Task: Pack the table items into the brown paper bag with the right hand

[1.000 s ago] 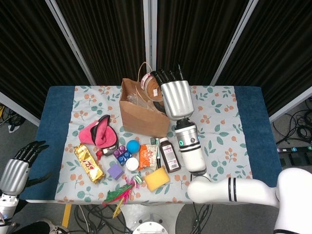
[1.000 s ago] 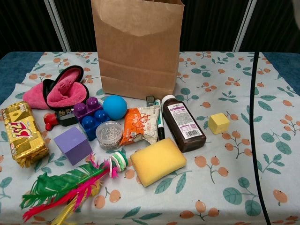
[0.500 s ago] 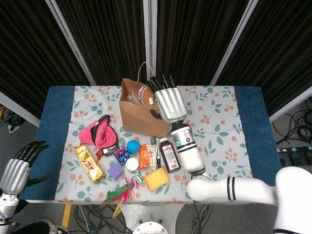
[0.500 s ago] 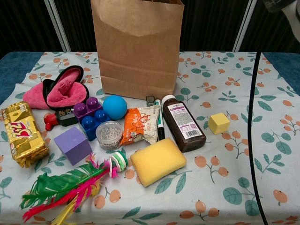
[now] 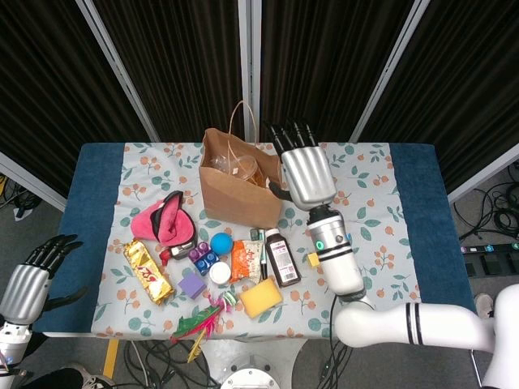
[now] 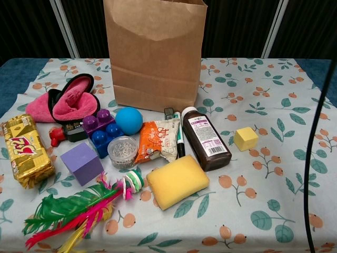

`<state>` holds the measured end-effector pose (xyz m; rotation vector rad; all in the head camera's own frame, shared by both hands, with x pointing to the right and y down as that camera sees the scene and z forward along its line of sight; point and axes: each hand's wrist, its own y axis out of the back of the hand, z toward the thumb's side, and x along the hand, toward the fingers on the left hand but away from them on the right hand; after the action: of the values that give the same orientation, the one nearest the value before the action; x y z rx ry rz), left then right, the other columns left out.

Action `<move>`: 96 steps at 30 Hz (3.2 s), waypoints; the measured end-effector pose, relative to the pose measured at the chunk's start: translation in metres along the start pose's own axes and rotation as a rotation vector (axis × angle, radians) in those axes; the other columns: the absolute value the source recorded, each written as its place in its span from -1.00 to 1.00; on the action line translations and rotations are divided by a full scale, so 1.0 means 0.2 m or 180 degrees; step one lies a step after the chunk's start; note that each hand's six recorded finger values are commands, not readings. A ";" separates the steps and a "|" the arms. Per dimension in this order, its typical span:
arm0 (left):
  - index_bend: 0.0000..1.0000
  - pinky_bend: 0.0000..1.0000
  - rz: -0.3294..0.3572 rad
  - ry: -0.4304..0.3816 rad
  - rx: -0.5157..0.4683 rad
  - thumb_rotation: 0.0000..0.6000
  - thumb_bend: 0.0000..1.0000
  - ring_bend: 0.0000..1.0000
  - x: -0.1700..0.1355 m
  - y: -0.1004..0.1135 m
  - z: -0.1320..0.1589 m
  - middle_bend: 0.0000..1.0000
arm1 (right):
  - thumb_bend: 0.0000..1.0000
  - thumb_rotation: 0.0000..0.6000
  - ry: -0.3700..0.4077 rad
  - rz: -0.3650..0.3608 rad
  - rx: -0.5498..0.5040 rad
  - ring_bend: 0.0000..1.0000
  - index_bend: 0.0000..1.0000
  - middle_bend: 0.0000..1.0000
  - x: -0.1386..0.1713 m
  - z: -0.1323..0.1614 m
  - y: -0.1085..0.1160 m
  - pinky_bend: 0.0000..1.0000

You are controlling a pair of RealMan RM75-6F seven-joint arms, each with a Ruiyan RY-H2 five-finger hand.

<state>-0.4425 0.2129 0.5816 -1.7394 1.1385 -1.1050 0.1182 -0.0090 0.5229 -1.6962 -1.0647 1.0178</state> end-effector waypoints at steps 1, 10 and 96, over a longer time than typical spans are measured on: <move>-0.47 -0.51 0.0000 -0.0005 -0.0004 1.00 -0.77 -0.66 0.00 0.00 0.00 -0.47 | -0.88 1.00 -0.0022 0.0020 0.0023 -0.88 -0.74 -0.57 0.03 -0.03 0.01 -1.00; -0.47 -0.51 -0.0029 -0.0018 -0.0004 1.00 -0.77 -0.66 0.00 -0.02 0.01 -0.47 | -0.91 1.00 -0.0323 0.0850 0.0378 -0.66 -0.35 -0.32 0.46 -0.45 -0.23 -1.00; -0.47 -0.51 -0.0102 0.0023 0.0038 1.00 -0.77 -0.66 -0.01 -0.03 -0.02 -0.47 | -0.63 1.00 -0.0123 -0.0090 0.0111 -0.45 0.12 -0.16 -0.23 -0.07 -0.14 -0.97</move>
<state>-0.4454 0.2162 0.5887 -1.7513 1.1098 -1.1359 0.1102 -0.0474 0.5618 -1.6351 -1.0866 1.0492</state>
